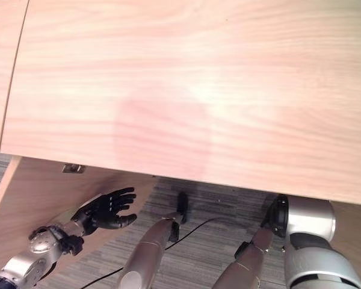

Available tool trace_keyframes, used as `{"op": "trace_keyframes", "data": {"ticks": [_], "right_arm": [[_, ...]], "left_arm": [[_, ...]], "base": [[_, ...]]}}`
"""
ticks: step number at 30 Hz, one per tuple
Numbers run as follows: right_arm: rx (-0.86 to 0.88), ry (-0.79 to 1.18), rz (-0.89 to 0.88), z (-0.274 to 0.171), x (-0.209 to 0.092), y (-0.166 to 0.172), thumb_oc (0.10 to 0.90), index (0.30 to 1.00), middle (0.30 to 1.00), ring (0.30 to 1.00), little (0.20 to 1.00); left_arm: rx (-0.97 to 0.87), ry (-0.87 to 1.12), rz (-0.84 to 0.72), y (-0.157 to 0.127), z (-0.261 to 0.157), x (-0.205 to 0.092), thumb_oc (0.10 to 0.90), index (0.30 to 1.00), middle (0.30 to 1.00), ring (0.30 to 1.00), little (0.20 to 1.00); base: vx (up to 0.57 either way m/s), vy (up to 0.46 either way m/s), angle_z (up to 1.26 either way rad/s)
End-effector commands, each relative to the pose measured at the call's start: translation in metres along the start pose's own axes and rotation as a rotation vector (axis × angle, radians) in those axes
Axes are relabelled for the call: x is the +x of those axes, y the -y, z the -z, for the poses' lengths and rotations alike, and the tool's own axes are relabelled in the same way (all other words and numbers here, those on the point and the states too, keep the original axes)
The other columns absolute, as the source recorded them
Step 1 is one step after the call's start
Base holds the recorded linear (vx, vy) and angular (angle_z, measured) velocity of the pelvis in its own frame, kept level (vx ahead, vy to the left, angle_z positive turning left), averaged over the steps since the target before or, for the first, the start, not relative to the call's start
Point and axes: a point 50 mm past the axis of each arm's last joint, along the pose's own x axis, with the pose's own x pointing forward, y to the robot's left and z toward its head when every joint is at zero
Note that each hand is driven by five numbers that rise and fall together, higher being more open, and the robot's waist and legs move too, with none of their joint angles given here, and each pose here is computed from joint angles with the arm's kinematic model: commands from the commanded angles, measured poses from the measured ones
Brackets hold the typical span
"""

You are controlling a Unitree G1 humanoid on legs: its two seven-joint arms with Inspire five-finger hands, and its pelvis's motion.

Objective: Put the empty folder in the office cabinet

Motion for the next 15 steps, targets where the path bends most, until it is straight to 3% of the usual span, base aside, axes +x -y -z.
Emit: {"op": "trace_keyframes", "data": {"ticks": [1,7,15], "right_arm": [[-0.067,0.354,-0.597,-0.107,-0.056,-0.152,0.400,0.300,0.300,0.300,0.300],[-0.072,0.417,-0.589,-0.126,-0.065,-0.166,0.400,0.300,0.300,0.300,0.300],[-0.107,0.335,-0.550,-0.088,-0.059,-0.163,0.400,0.300,0.300,0.300,0.300]], "left_arm": [[0.066,-0.067,0.185,0.032,0.019,-0.006,0.800,0.900,0.900,0.900,0.900],[0.047,-0.049,0.194,0.040,0.015,-0.003,0.800,0.900,0.900,0.900,0.900],[-0.022,-0.058,0.129,0.047,0.027,0.017,0.800,0.900,0.900,0.900,0.900]], "base": [[0.12,-0.089,0.02],[0.02,-0.122,0.25],[-0.04,-0.051,0.22]]}}
